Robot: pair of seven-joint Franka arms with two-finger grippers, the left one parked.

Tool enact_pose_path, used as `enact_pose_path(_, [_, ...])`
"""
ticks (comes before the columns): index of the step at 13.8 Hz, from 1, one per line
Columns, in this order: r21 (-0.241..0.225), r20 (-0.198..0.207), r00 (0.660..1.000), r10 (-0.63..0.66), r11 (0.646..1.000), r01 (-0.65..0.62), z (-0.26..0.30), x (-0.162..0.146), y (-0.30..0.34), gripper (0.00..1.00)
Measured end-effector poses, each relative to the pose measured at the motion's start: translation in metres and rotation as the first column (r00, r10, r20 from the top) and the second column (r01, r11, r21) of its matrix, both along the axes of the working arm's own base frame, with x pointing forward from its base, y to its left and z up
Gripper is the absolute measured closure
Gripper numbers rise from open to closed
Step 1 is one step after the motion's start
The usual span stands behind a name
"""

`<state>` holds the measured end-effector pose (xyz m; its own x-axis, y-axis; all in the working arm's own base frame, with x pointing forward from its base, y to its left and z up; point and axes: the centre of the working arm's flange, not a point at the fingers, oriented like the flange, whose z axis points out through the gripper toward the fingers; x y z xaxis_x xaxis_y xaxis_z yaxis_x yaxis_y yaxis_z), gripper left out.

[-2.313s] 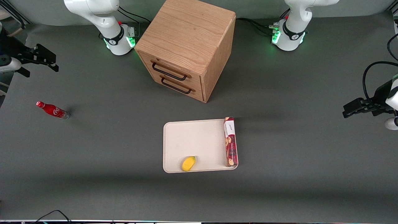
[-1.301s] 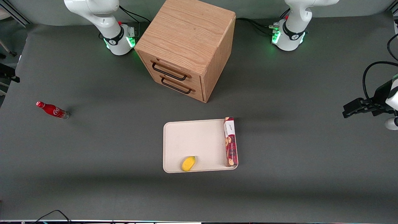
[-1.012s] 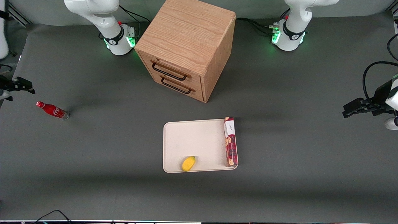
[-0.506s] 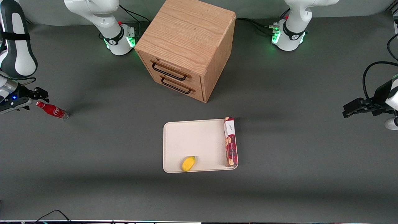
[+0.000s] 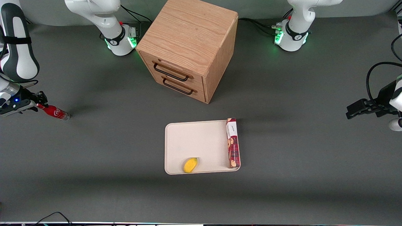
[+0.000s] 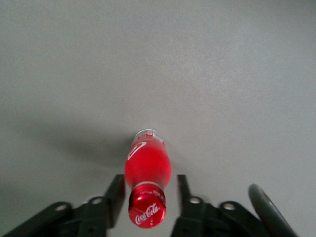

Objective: Place coke bottle on tray
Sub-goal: 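Close the right gripper around the red Coca-Cola bottle's body, then lift the bottle and carry it with the right gripper over the white tray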

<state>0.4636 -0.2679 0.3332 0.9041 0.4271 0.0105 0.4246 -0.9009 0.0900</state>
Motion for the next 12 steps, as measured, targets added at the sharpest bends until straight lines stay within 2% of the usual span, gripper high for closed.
enact_pose_path(1, [0.001, 0.000, 1.000, -0.001, 1.000, 0.001, 0.000, 0.000, 0.000, 0.68])
enact_pose_path(5, [0.002, 0.000, 1.000, 0.006, 1.000, -0.006, 0.002, 0.003, 0.003, 0.69])
enact_pose_path(7, [0.029, -0.025, 1.000, 0.016, 0.999, -0.015, 0.020, 0.010, 0.009, 0.69])
enact_pose_path(9, [0.072, -0.064, 0.997, 0.032, 0.997, -0.027, 0.072, 0.030, 0.025, 0.69])
enact_pose_path(10, [0.084, -0.069, 0.997, 0.039, 0.996, -0.033, 0.112, 0.043, 0.039, 0.69])
enact_pose_path(12, [0.085, -0.048, 0.998, 0.046, 0.996, -0.042, 0.199, 0.067, 0.084, 0.69])
